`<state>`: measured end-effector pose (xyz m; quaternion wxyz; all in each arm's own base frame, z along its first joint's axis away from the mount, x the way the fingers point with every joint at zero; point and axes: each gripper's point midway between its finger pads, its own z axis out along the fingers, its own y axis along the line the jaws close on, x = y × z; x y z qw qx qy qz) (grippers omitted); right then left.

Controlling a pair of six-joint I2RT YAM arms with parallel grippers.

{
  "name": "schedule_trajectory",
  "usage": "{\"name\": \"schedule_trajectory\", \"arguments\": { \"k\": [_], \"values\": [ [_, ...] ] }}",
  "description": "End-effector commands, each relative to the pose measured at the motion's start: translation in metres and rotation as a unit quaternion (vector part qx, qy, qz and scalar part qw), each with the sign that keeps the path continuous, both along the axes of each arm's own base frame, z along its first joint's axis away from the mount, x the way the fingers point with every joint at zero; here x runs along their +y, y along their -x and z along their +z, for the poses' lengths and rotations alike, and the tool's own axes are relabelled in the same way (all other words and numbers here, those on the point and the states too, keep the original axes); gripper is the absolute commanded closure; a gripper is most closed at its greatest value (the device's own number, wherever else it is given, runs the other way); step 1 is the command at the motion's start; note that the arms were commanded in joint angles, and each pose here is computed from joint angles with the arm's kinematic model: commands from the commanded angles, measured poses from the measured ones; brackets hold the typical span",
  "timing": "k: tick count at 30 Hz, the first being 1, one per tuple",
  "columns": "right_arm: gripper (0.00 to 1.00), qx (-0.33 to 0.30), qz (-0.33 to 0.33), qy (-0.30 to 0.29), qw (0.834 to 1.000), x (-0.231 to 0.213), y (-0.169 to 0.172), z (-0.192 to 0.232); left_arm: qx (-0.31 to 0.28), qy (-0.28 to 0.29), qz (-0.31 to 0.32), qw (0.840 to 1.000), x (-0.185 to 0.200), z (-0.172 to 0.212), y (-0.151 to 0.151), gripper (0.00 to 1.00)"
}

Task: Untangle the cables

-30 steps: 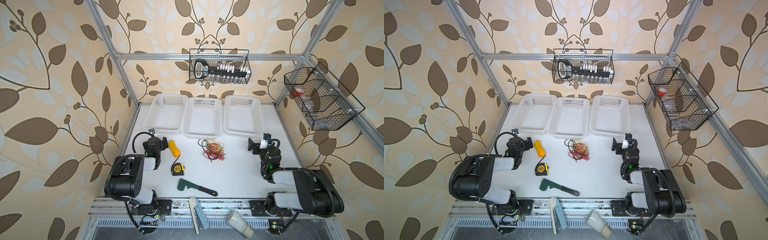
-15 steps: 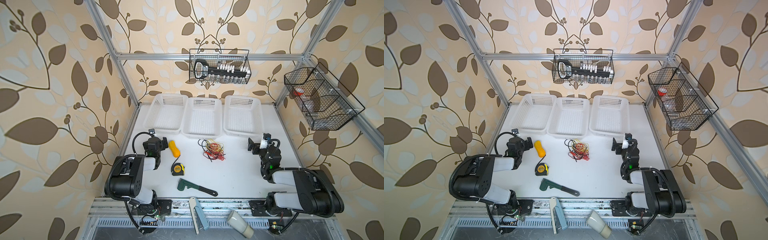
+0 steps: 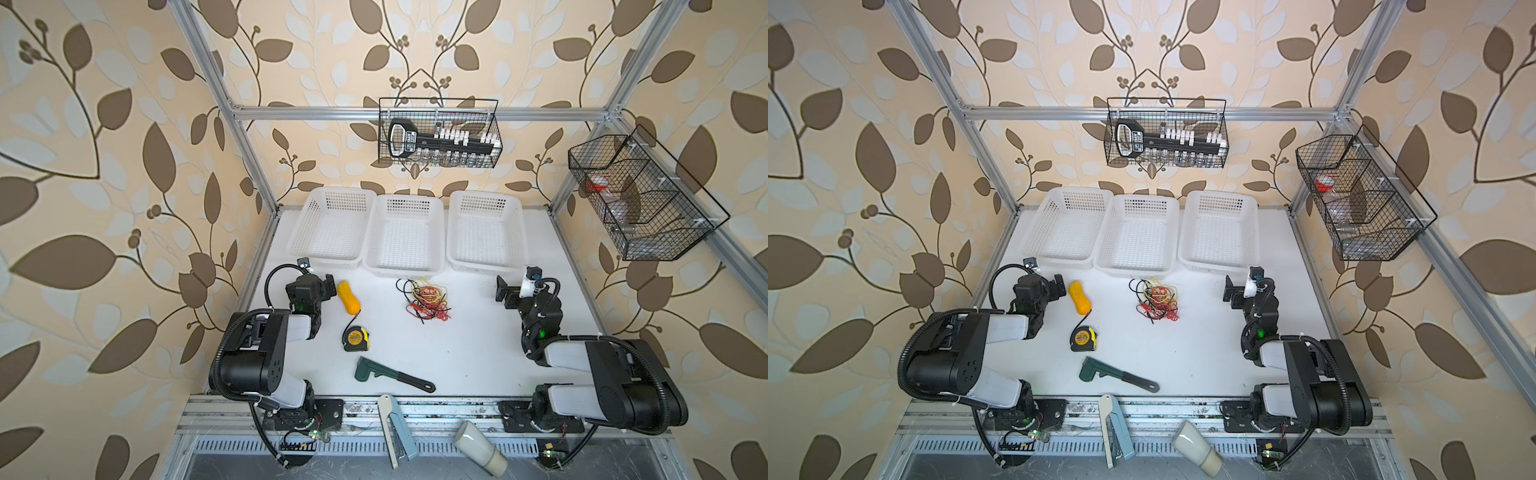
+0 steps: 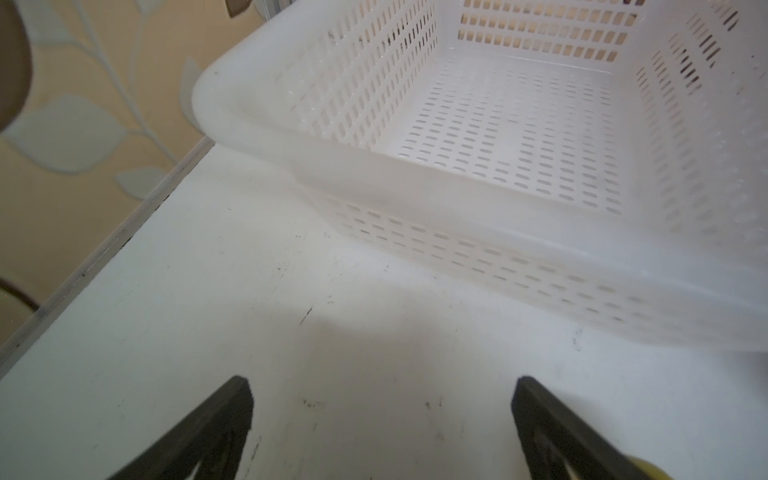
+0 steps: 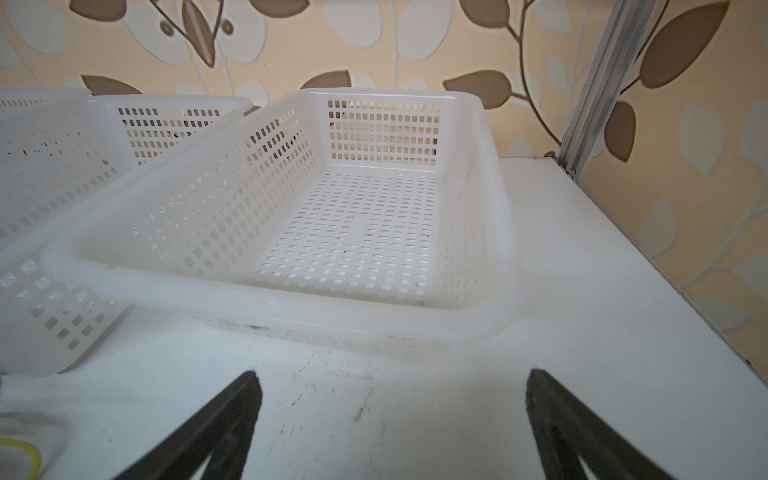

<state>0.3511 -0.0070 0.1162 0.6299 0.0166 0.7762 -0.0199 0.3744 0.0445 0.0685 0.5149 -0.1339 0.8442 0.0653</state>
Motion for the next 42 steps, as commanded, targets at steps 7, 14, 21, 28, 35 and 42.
{"name": "schedule_trajectory", "arguments": {
  "k": [7,14,21,28,35,42],
  "values": [
    [0.00,-0.009,0.003,0.003,1.000,-0.001,-0.003,0.005,-0.016,-0.003,0.007,1.000,0.004,0.009,-0.003,0.01],
    [0.00,-0.018,-0.077,0.001,0.997,-0.026,0.005,0.022,-0.020,-0.003,-0.028,0.999,-0.007,0.025,-0.004,0.01],
    [0.00,-0.018,-0.205,-0.005,0.979,-0.053,0.025,0.067,0.004,0.012,0.067,0.998,0.018,0.058,0.009,0.01],
    [0.00,0.019,-0.211,-0.065,0.975,-0.040,0.022,0.091,-0.009,0.107,0.059,0.992,-0.002,0.086,0.001,0.01],
    [0.01,0.087,-0.225,-0.199,0.950,-0.044,0.022,0.056,0.007,0.170,0.000,0.985,-0.063,0.085,0.012,0.01],
    [0.11,0.139,-0.138,-0.118,0.973,0.004,0.017,0.049,0.053,0.195,-0.086,0.976,-0.138,0.078,0.038,0.01]
  ]
}}
